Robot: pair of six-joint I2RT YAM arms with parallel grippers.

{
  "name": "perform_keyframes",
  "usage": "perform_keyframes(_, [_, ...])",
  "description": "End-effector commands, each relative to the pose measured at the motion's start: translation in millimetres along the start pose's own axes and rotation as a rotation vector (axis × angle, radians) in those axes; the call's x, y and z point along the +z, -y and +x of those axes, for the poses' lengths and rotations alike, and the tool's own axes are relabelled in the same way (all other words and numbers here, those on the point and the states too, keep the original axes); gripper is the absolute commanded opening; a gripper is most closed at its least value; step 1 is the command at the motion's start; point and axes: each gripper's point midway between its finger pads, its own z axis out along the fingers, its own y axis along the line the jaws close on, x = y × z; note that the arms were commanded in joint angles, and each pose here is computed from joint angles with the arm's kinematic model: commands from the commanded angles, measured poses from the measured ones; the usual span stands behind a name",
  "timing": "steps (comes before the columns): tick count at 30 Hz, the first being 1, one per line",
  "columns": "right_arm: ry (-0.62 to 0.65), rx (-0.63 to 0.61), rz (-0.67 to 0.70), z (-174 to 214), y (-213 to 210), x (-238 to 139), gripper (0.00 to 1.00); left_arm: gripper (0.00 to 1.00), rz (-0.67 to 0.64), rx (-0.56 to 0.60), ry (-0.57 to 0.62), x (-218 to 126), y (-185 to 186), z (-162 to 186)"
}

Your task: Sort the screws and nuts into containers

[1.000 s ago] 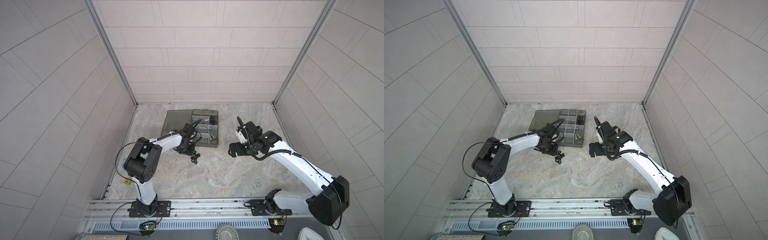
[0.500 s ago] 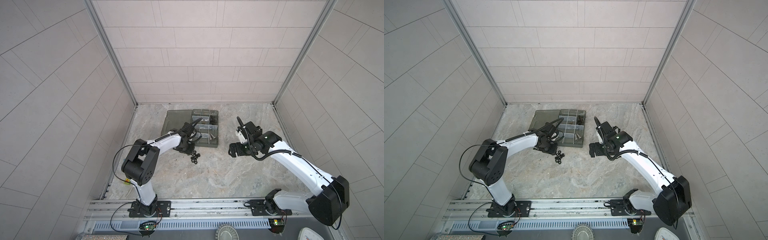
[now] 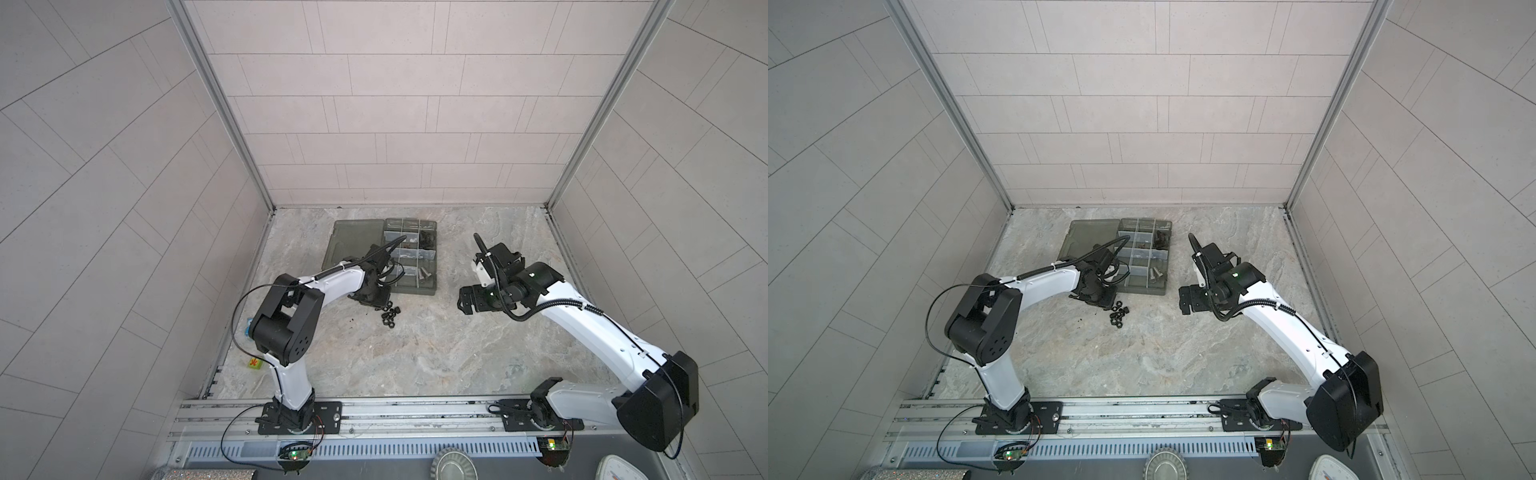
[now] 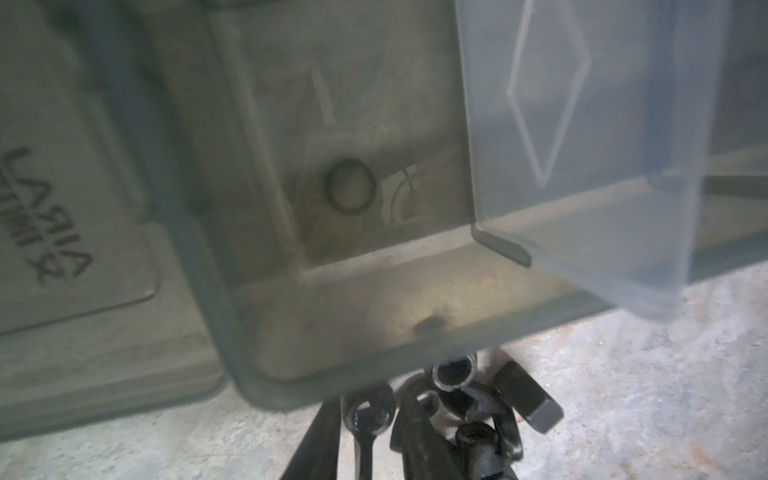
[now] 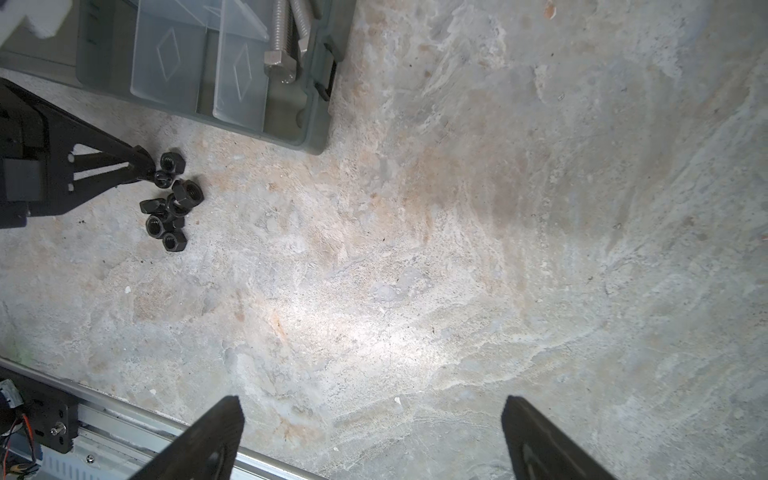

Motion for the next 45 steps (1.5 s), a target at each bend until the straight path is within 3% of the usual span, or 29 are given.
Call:
perform_keyframes(1, [-0.002, 0.006, 0.019, 4.3, 3.1, -3.2, 0.99, 0.29, -0.012, 0.014, -0.012, 1.7, -2.9, 2.2])
perform_keyframes(27, [-0.009, 0.027, 0.024, 13.2, 7.4, 2.4, 0.99, 0.33, -0.016, -0.001, -0.07, 10.2, -5.0, 13.7])
perform_keyframes(35, [-0.01, 0.025, 0.024, 13.3, 7.5, 3.4, 0.99, 0.19, -0.004, -0.007, -0.067, 7.4, -2.7, 14.3])
perform_keyframes(45, [-0.01, 0.024, 0.023, 13.6, 7.3, 3.2, 0.99, 0.14, -0.006, 0.012, -0.024, -17.3, 1.3, 1.6])
